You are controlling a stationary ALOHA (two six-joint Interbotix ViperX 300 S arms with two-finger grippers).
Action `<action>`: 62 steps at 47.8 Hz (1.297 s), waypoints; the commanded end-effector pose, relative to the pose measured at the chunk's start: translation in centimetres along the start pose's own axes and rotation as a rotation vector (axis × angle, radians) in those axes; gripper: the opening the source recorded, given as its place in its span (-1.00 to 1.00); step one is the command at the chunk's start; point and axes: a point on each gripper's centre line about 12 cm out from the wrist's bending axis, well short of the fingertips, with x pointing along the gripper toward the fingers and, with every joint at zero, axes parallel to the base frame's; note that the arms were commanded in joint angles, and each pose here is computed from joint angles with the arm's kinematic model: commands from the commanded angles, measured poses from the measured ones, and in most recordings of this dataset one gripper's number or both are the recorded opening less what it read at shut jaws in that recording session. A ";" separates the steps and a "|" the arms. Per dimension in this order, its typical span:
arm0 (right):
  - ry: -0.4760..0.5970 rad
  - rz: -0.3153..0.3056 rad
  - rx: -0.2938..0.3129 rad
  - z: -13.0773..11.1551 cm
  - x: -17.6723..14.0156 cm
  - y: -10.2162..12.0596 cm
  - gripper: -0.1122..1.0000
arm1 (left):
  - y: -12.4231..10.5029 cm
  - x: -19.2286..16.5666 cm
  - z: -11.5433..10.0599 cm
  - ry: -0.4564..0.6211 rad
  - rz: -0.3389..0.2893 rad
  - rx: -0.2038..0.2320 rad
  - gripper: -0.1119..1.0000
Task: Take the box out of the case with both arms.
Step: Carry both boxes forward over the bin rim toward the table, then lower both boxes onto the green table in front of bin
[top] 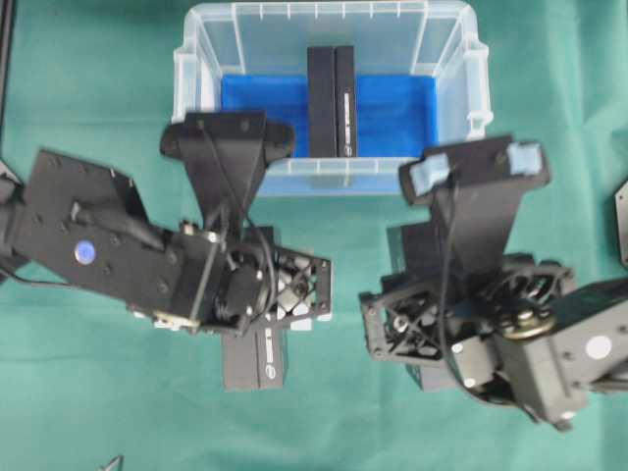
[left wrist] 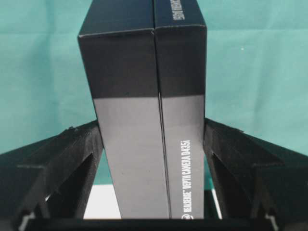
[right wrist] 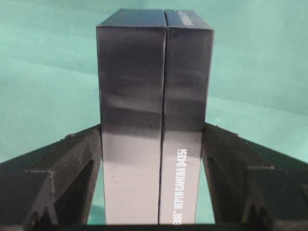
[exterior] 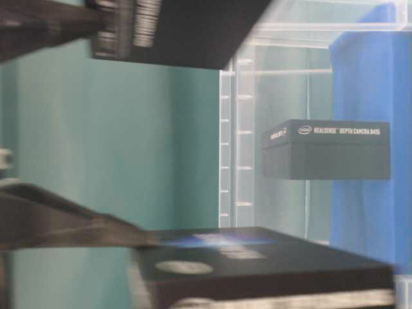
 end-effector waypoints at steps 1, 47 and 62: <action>0.028 0.032 0.014 -0.4 0.3 -0.1 0.37 | 1.0 -1.3 -0.2 0.019 -0.073 -0.020 0.35; 0.088 0.097 0.044 -3.5 10.0 -1.5 0.37 | 1.5 9.8 -2.9 0.074 -0.127 0.033 0.35; 0.087 0.093 0.032 -3.6 10.6 -1.7 0.37 | 1.2 9.9 -2.6 0.086 -0.145 0.066 0.35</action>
